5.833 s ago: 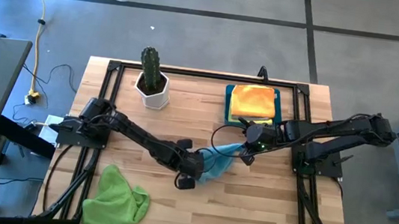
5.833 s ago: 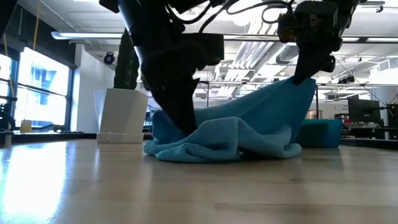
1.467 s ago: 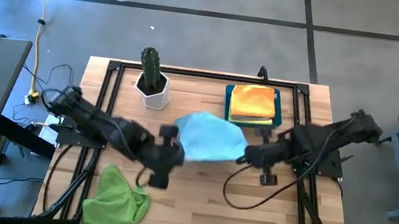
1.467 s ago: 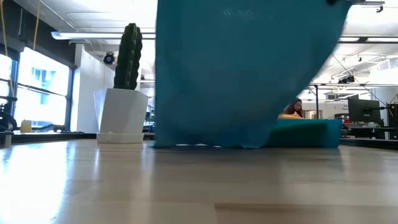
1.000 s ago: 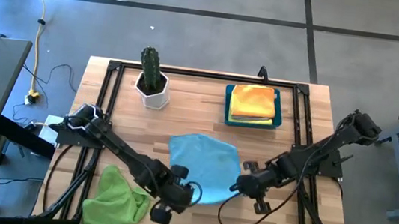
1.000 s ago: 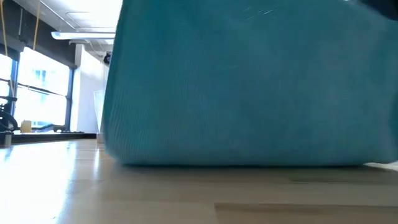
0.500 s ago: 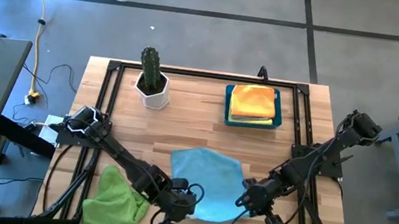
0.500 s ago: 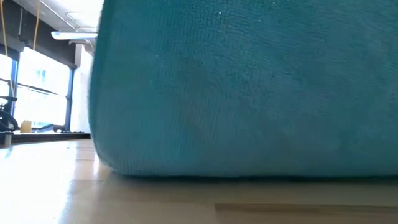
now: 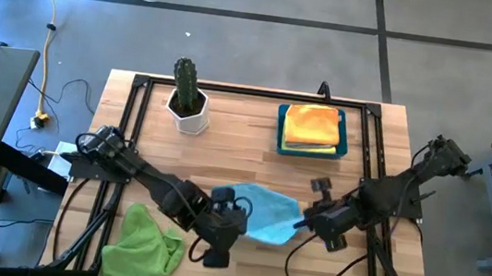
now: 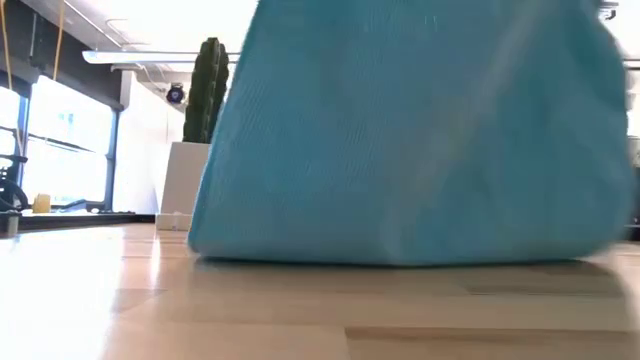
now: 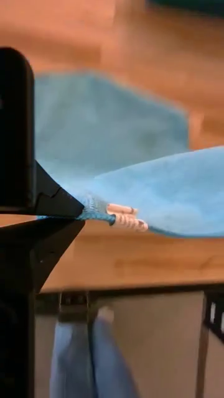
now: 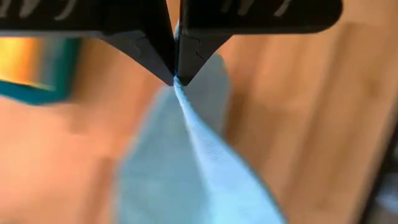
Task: Fold microfiber towels
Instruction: Fold the blue microfiber cloth
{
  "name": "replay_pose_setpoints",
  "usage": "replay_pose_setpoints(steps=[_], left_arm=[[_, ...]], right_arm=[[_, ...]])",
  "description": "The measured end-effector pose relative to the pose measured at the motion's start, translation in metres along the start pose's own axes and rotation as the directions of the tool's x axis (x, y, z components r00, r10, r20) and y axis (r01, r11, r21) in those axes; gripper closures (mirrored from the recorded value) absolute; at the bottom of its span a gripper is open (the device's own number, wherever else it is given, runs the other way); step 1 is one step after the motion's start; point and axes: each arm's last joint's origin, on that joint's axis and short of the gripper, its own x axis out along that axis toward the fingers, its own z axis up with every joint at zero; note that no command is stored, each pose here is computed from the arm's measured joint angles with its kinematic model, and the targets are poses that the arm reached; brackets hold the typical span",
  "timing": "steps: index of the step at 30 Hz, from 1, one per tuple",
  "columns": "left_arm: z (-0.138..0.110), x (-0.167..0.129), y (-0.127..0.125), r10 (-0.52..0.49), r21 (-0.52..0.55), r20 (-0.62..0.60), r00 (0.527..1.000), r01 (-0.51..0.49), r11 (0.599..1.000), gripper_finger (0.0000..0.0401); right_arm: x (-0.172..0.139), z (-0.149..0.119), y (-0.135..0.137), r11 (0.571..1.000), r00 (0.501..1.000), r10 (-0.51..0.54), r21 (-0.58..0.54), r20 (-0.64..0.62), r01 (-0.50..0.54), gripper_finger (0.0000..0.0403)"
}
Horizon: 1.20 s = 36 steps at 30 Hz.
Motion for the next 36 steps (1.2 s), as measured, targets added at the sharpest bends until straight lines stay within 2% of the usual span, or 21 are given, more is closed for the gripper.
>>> replay_pose_setpoints(steps=[4,7,12,15,17,20,22,24,27,30,34,36], left_arm=[[0.011,-0.026,0.012,0.083,0.073,0.019,0.996,-0.084,0.994,0.0401],[0.019,-0.052,0.022,0.13,0.099,0.052,0.99,-0.134,0.986,0.0401],[0.029,-0.089,0.032,0.207,0.111,0.154,0.966,-0.225,0.968,0.0401],[0.031,-0.103,0.034,0.17,0.094,0.221,0.96,-0.195,0.976,0.0401],[0.034,-0.109,0.034,0.114,0.083,0.248,0.962,-0.138,0.987,0.0401],[0.036,-0.112,0.032,0.066,0.13,0.26,0.963,-0.103,0.986,0.0401],[0.036,-0.115,0.033,0.048,0.171,0.27,0.962,-0.097,0.981,0.0401],[0.037,-0.116,0.036,0.079,0.196,0.281,0.957,-0.138,0.971,0.0401],[0.039,-0.115,0.044,0.204,0.193,0.308,0.929,-0.272,0.943,0.0401],[0.042,-0.114,0.05,0.26,0.169,0.324,0.909,-0.326,0.93,0.0401],[0.044,-0.112,0.051,0.157,0.188,0.287,0.945,-0.216,0.958,0.0401],[0.043,-0.112,0.052,0.131,0.219,0.273,0.953,-0.194,0.956,0.0401]], right_arm=[[-0.038,0.003,-0.015,0.98,0.979,-0.2,0.001,0.031,0.2,0.0403],[-0.065,0.004,-0.024,0.963,0.961,-0.269,0.017,0.069,0.268,0.0403],[-0.098,0.006,-0.033,0.964,0.954,-0.266,0.041,0.141,0.263,0.0403],[-0.111,0.007,-0.034,0.978,0.96,-0.209,0.027,0.184,0.208,0.0403],[-0.118,0.009,-0.034,0.99,0.966,-0.141,0.005,0.217,0.143,0.0403],[-0.128,0.01,-0.034,0.994,0.966,-0.07,-0.061,0.249,0.088,0.0403],[-0.134,0.01,-0.036,0.992,0.96,-0.073,-0.082,0.272,0.098,0.0403],[-0.137,0.01,-0.04,0.986,0.952,-0.107,-0.093,0.286,0.138,0.0403],[-0.137,0.009,-0.047,0.971,0.945,-0.184,-0.096,0.27,0.217,0.0403],[-0.134,0.006,-0.053,0.971,0.954,-0.201,-0.084,0.221,0.224,0.0403],[-0.127,0.006,-0.056,0.983,0.972,-0.151,-0.08,0.182,0.168,0.0403],[-0.126,0.006,-0.057,0.98,0.974,-0.138,-0.114,0.179,0.16,0.0403]])
